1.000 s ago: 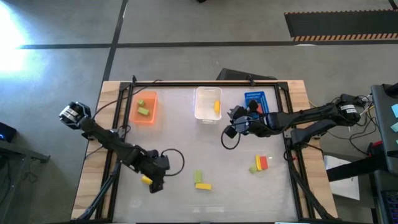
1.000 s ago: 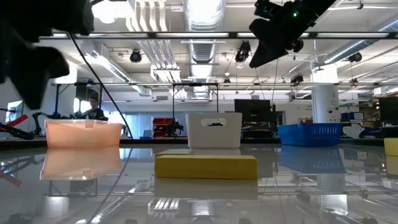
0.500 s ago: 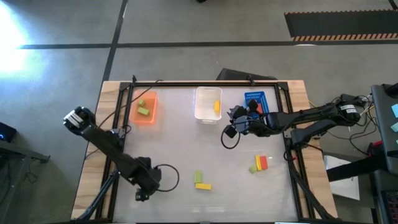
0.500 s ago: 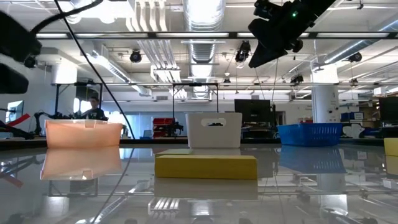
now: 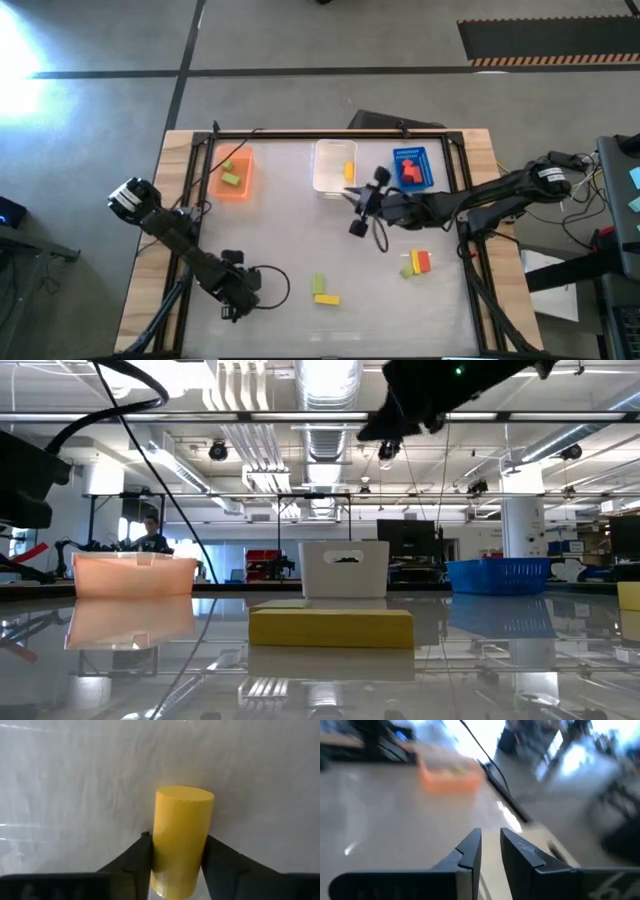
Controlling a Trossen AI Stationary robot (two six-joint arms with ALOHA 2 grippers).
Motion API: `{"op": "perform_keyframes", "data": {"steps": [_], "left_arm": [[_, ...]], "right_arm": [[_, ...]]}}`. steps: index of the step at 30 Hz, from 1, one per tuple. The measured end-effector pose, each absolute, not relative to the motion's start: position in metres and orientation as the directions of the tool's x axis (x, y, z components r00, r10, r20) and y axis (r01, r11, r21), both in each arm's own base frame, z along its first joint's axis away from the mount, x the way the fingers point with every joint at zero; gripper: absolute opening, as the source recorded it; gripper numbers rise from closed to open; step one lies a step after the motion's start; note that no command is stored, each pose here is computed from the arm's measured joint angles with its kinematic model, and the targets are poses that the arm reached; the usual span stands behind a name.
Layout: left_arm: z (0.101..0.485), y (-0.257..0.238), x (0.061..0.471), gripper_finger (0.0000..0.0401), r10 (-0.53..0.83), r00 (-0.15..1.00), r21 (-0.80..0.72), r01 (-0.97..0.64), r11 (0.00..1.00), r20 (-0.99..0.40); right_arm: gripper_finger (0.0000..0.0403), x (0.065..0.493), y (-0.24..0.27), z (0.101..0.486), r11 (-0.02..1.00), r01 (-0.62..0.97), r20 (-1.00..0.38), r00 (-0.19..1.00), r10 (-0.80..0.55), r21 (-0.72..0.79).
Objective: Sort & place blocks by color
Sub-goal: Put the bottom left yellow block into the white bin
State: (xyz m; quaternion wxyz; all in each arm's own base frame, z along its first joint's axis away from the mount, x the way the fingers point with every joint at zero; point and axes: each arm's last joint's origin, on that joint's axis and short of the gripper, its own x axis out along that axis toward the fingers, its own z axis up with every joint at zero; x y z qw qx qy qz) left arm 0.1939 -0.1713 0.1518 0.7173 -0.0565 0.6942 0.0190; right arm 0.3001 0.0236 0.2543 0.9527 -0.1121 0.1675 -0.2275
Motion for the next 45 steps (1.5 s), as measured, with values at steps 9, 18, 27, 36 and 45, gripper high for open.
{"op": "perform_keyframes", "data": {"steps": [9,18,27,36,45], "left_arm": [[0.186,-0.167,0.203,0.0116,0.109,0.385,0.020,-0.228,0.973,-0.916],[0.233,-0.163,0.222,0.0116,0.211,0.873,0.149,-0.161,0.976,-0.439],[0.242,-0.150,0.234,0.0116,0.189,0.963,0.151,-0.161,0.975,-0.194],[0.238,-0.138,0.239,0.0116,0.265,0.944,0.156,-0.237,0.959,-0.194],[0.243,-0.116,0.251,0.0116,0.403,0.904,0.121,-0.388,0.914,-0.144]], "right_arm": [[0.0033,0.323,0.034,0.279,0.931,0.113,-0.089,0.984,-0.153,-0.348],[0.0027,0.337,0.050,0.245,0.951,-0.132,-0.085,0.990,0.112,-0.279],[0.0033,0.357,0.064,0.223,0.950,-0.152,0.018,0.987,0.162,-0.272],[0.0147,0.361,0.066,0.240,0.952,-0.187,0.079,0.974,0.212,-0.242],[0.0252,0.365,0.063,0.235,0.972,-0.094,0.070,0.991,0.112,-0.214]]}}
